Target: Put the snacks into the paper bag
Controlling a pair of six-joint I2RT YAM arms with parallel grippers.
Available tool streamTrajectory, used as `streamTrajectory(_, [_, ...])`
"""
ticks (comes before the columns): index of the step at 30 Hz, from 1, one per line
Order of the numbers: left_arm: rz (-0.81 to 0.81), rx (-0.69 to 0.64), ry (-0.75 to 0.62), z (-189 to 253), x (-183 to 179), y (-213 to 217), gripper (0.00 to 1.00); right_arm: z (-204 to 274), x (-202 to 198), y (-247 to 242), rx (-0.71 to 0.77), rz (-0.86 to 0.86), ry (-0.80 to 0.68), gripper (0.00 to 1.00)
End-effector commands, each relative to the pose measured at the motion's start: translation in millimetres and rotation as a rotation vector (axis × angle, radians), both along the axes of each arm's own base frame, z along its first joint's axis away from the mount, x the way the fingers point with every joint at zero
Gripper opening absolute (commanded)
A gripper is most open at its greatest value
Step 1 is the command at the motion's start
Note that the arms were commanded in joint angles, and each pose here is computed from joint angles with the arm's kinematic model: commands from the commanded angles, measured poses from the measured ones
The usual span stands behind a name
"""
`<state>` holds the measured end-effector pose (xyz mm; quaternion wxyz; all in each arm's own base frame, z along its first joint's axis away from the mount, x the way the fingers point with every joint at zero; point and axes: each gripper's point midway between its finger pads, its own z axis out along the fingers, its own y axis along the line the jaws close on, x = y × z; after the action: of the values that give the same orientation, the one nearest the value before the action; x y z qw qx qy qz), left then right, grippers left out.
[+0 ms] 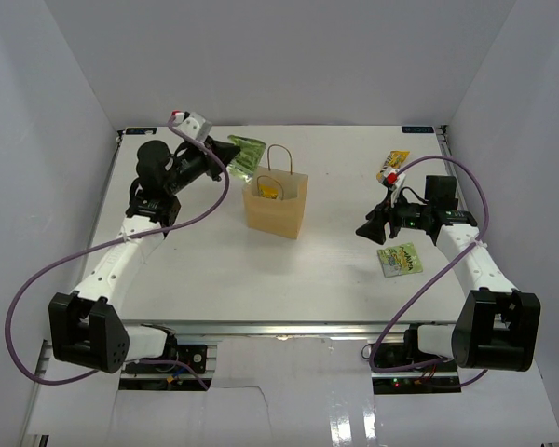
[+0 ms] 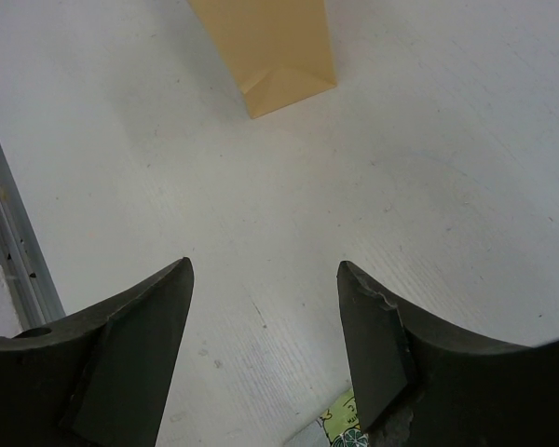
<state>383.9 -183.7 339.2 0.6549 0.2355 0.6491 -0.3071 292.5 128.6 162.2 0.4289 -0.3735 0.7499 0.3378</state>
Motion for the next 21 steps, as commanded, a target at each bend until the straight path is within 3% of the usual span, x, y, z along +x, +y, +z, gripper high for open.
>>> streamTrajectory(1, [0.032,0.139,-0.184,18.5,18.8,-3.4,0.0,-1.5,-4.5,-2.7,-0.021,0.006,-0.013,0.7])
streamTrajectory(10, [-0.03,0.216,-0.269,23.0,37.8,-45.9,0.0,-7.1,-12.9,-3.6,-0.028,0.002,-0.001,0.7])
streamTrajectory(17, [-0.143,0.211,-0.235,3.1,19.0,-68.1,0.0,-11.3,-13.4,-6.7,-0.052,0.0,-0.002,0.7])
streamTrajectory(21, [-0.151,0.222,-0.199,-15.7,13.7,-74.8,0.23,-9.2,-13.3,-6.4,-0.057,0.018,-0.012,0.71])
